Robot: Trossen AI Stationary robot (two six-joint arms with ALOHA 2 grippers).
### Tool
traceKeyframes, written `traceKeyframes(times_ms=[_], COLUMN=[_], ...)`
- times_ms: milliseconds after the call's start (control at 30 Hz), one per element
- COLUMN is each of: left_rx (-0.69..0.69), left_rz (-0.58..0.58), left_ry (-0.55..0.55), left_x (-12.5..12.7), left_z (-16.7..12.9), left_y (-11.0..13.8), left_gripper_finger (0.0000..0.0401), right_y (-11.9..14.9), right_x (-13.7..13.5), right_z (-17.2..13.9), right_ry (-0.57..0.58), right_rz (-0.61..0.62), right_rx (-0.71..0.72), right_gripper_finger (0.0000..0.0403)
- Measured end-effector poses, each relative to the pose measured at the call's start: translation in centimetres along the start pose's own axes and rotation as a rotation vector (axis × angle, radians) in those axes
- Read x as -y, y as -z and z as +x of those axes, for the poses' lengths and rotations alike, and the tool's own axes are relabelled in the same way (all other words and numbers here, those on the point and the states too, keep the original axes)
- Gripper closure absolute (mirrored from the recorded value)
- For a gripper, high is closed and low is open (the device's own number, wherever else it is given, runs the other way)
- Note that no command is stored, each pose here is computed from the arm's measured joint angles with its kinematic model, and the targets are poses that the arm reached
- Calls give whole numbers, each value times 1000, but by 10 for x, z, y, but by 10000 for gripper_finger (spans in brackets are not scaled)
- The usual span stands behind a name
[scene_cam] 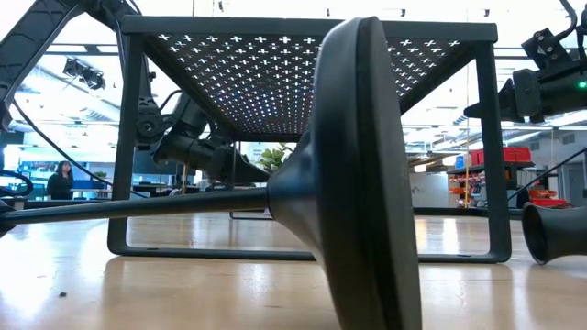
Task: Pick & Place candle stick holders
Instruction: Align the purple glass candle holder with the other purple glass candle holder on the shelf
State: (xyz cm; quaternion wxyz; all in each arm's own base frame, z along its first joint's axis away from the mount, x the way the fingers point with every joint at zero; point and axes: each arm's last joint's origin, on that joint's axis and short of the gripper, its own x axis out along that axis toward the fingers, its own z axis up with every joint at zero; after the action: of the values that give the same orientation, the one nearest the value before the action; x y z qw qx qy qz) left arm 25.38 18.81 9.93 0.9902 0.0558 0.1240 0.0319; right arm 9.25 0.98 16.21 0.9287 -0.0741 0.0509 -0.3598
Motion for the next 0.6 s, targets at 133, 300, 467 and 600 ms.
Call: traceKeyframes(times_ms=[133,300,467,600], left_rx=[36,48,71,88], left_rz=[-11,-8,2,15], left_ry=[61,102,143,162], left_x=[-1,0,1,2], left_z=[-1,-2,-2,0], left_y=[-2,-2,-4,-7], left_gripper_finger=[145,145,145,145], right_y=[0,0,0,0], right_x=[0,0,0,0], right_z=[0,0,0,0], right_ry=[0,0,0,0], right_rz=[-1,0,0,0], right_rx=[0,0,0,0], right_gripper_finger=[273,273,273,273])
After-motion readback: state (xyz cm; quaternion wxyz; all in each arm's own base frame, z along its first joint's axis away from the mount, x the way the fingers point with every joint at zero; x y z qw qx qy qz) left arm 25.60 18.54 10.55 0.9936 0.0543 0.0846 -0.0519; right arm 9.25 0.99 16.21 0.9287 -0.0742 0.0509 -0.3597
